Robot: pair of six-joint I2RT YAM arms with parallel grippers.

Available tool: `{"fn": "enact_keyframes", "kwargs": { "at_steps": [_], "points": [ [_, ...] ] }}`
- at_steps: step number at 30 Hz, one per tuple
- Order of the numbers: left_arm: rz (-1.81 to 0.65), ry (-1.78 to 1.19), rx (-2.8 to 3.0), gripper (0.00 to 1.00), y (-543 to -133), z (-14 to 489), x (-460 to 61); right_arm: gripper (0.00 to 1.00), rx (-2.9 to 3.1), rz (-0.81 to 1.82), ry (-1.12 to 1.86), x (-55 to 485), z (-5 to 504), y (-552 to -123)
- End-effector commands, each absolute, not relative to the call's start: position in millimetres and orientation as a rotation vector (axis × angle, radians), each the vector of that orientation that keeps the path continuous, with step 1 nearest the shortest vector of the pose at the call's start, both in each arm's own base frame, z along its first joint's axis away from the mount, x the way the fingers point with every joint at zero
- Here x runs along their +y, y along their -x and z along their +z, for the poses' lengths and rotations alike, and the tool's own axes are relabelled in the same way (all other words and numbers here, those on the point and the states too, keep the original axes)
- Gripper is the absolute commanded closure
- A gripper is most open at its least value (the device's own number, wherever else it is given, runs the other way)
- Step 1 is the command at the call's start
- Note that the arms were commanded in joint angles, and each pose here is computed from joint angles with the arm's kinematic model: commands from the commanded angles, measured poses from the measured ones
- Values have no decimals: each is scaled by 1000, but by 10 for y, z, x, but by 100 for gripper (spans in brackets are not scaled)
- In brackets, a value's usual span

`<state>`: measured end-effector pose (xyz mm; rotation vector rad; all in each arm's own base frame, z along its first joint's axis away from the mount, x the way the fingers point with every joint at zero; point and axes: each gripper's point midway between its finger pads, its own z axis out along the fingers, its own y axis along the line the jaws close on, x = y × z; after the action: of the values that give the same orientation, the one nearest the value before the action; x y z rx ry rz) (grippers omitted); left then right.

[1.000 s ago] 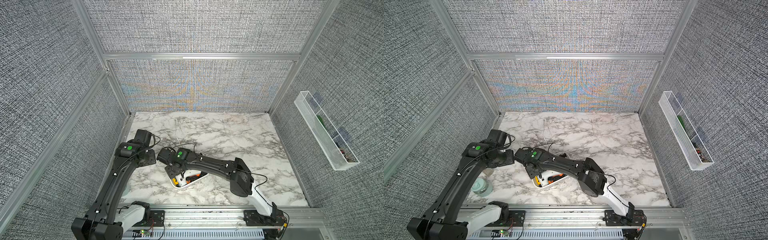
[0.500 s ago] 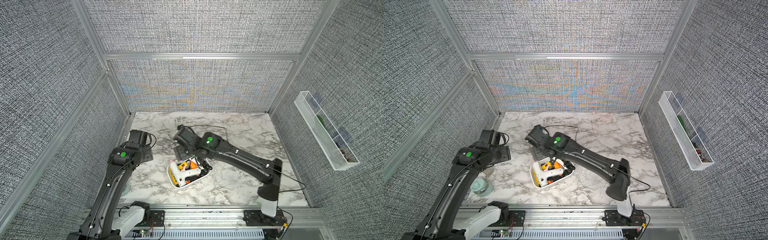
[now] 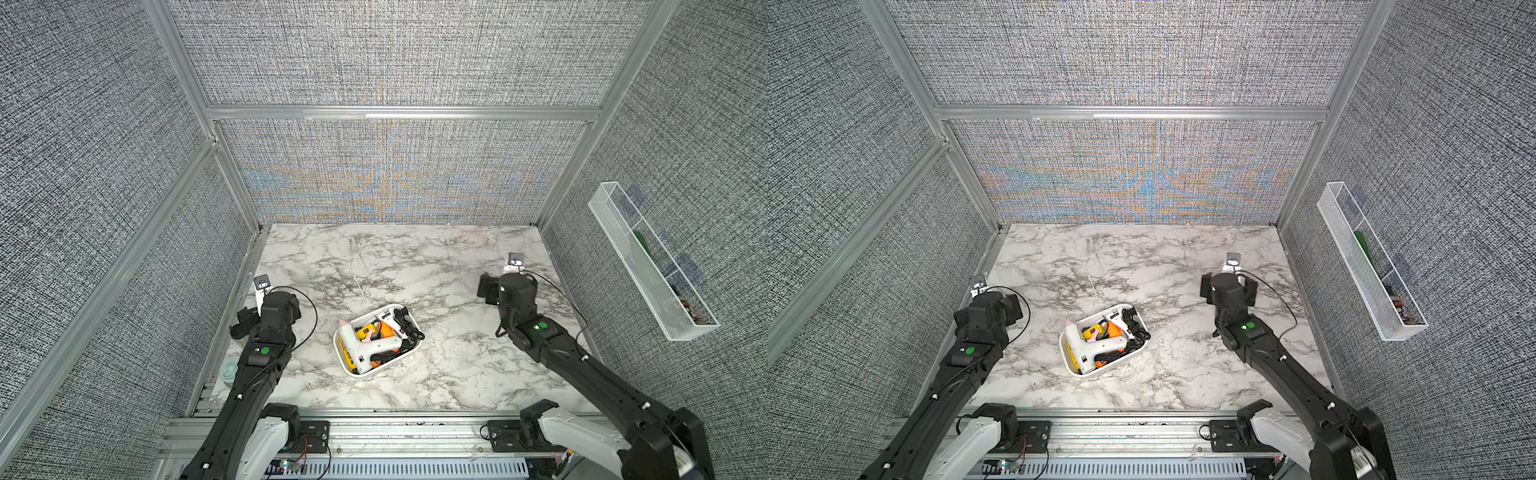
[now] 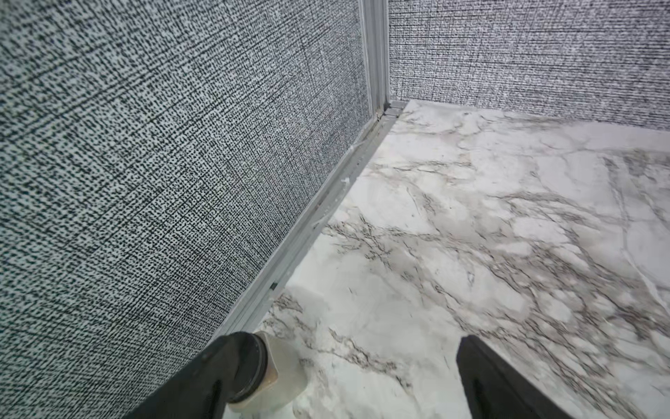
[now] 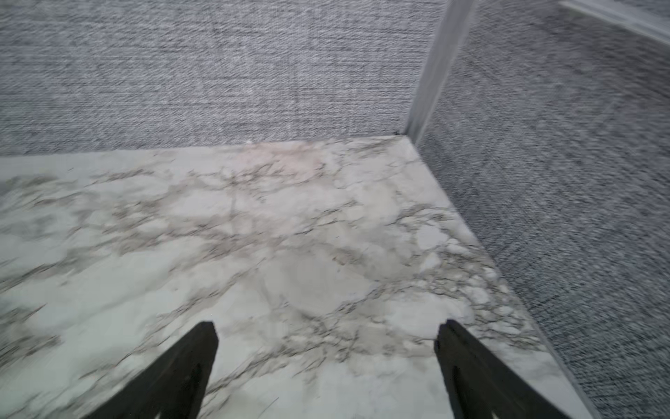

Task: Put the hot melt glue gun into the storage box
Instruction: Reset both arms

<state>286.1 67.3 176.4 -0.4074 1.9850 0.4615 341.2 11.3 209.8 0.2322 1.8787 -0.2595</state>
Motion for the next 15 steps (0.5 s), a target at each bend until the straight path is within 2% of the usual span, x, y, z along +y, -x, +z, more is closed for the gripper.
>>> {"fn": "enact_keyframes", "kwargs": {
  "at_steps": [1,4,9,15],
  "points": [
    [403,485,1846,0,-2993,1883,783,1,1711,-216,-262,-28,2242,-3421],
    [393,500,1859,0,-3011,1667,829,1,1721,-238,-270,-121,1976,-3396],
    [385,524,1864,0,-3131,1430,929,1,1725,-271,-181,-161,1753,-3587],
    [343,484,1852,0,-3398,1343,912,1,1764,-249,-156,-253,1431,-3791]
  ]
}}
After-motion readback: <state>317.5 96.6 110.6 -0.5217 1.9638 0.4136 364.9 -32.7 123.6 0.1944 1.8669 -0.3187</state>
